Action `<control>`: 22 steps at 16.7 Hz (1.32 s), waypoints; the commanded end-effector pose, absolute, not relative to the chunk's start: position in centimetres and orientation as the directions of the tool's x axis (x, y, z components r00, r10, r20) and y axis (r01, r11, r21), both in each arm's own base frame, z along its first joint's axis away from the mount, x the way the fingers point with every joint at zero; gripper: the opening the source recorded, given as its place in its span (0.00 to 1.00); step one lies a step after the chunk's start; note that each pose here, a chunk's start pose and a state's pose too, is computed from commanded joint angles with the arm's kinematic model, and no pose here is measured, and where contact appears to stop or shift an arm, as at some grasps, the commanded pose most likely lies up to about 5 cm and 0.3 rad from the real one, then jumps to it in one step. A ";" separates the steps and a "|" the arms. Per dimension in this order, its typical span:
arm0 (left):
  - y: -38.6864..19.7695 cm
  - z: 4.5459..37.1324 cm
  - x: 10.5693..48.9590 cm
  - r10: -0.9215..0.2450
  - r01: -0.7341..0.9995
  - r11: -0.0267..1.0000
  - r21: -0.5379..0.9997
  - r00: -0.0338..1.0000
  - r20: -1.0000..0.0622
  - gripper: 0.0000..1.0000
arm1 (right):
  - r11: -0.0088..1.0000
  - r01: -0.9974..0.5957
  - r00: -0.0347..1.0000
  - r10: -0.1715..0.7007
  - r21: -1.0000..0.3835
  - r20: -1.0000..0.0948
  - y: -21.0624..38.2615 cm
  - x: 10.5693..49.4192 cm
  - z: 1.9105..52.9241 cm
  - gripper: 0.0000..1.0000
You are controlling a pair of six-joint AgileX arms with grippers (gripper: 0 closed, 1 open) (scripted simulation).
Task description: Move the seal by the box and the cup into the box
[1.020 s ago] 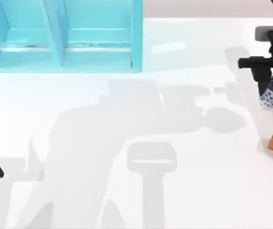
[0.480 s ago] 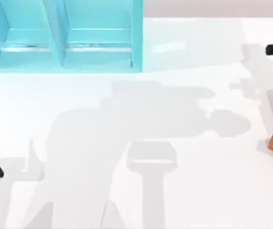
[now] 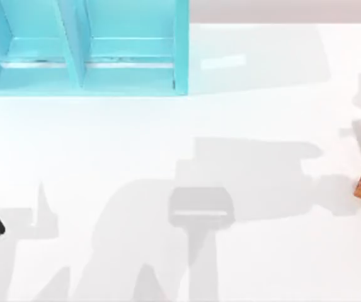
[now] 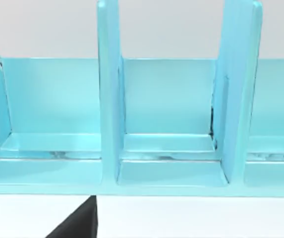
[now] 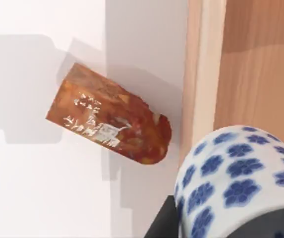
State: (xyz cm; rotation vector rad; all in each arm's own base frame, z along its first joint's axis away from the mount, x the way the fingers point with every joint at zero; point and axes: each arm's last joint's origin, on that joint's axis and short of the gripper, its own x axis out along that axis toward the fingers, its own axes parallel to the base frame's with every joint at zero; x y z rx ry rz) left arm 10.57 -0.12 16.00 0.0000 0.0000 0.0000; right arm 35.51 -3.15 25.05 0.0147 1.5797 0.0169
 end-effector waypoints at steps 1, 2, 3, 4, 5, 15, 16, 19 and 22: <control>-0.1 16.0 10.6 0.000 0.000 1.000 0.000 1.000 0.000 1.00 | 1.000 -0.001 -0.007 0.022 0.022 -1.000 -4.5 34.4 25.1 0.00; -0.1 16.0 10.6 0.000 0.000 1.000 0.000 1.000 0.000 1.00 | 1.000 -0.001 -0.003 0.024 0.024 -1.000 -5.9 33.1 25.1 0.00; -0.1 16.0 10.6 0.000 0.000 1.000 0.000 1.000 0.000 1.00 | 1.000 0.000 0.002 0.024 0.024 -1.000 -7.2 31.8 25.1 0.00; -0.1 16.0 10.6 0.000 0.000 1.000 0.000 1.000 0.000 1.00 | 1.000 0.001 0.008 0.024 0.024 -1.000 -8.5 30.5 25.0 0.00; -0.1 16.0 10.6 0.000 0.000 1.000 0.000 1.000 0.000 1.00 | 1.000 0.003 0.015 0.023 0.023 -1.000 -9.8 29.1 24.8 0.00; -0.1 16.0 10.6 0.000 0.000 1.000 0.000 1.000 0.000 1.00 | 1.000 0.011 0.068 0.006 0.006 -0.998 -14.8 20.5 23.5 0.00; -0.1 16.0 10.6 0.000 0.000 1.000 0.000 1.000 0.000 1.00 | 1.000 0.011 0.068 0.006 0.006 -0.998 -14.8 20.5 23.5 0.00; -0.1 16.0 10.6 0.000 0.000 1.000 0.000 1.000 0.000 1.00 | 1.000 0.009 0.063 0.008 0.009 -0.998 -14.8 20.7 23.4 0.00; -0.1 16.0 10.6 0.000 0.000 1.000 0.000 1.000 0.000 1.00 | 1.000 0.009 0.064 0.007 0.008 -0.998 -14.8 20.8 22.3 0.00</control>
